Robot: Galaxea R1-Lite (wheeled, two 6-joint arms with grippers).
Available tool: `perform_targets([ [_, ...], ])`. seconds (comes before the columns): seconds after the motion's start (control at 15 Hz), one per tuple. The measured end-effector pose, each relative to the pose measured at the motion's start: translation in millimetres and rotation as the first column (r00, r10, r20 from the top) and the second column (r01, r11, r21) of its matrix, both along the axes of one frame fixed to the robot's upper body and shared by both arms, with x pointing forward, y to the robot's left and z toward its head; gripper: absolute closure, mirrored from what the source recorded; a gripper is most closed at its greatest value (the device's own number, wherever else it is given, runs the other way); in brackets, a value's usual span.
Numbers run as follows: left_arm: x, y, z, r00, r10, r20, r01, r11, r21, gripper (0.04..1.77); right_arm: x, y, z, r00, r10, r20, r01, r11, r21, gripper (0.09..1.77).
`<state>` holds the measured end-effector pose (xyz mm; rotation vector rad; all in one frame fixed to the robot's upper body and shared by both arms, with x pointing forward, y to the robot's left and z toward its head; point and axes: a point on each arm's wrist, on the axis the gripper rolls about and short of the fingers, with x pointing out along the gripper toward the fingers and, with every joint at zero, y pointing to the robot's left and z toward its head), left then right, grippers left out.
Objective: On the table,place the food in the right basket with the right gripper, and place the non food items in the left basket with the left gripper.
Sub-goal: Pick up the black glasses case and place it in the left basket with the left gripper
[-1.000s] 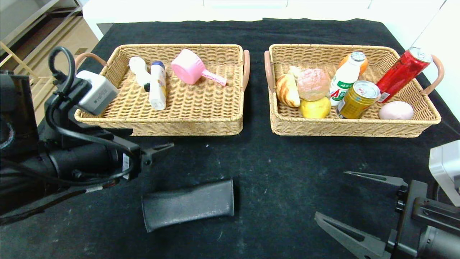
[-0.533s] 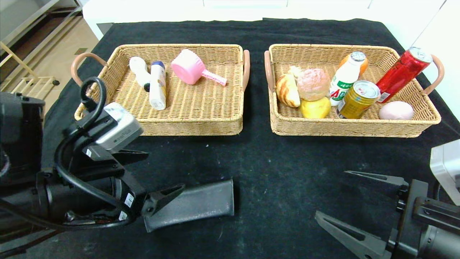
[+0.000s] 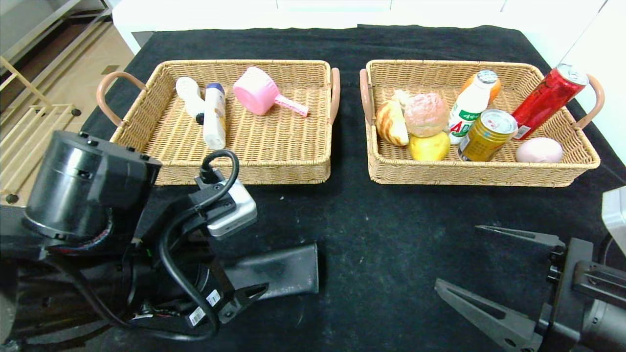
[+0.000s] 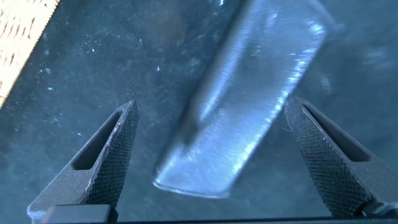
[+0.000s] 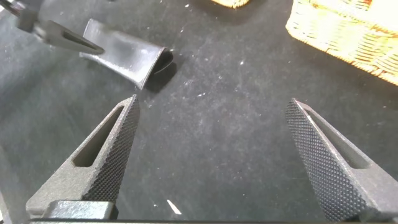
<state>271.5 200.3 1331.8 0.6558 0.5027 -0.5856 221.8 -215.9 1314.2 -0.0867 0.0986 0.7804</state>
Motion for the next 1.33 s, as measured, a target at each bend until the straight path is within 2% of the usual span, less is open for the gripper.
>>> perform_targets([
  [0.53,15,-26,-16,1.0,-0.011,-0.024,0.013,0.995,0.096,0.1,-2,-2,3,1.0,0.001,0.013,-0.001,1.0,0.01,0.15],
  [1.33,14,-26,-27,0.998,-0.019,-0.068,0.027,0.992,0.123,0.09,-2,-2,3,1.0,0.001,0.013,-0.002,1.0,0.01,0.15],
])
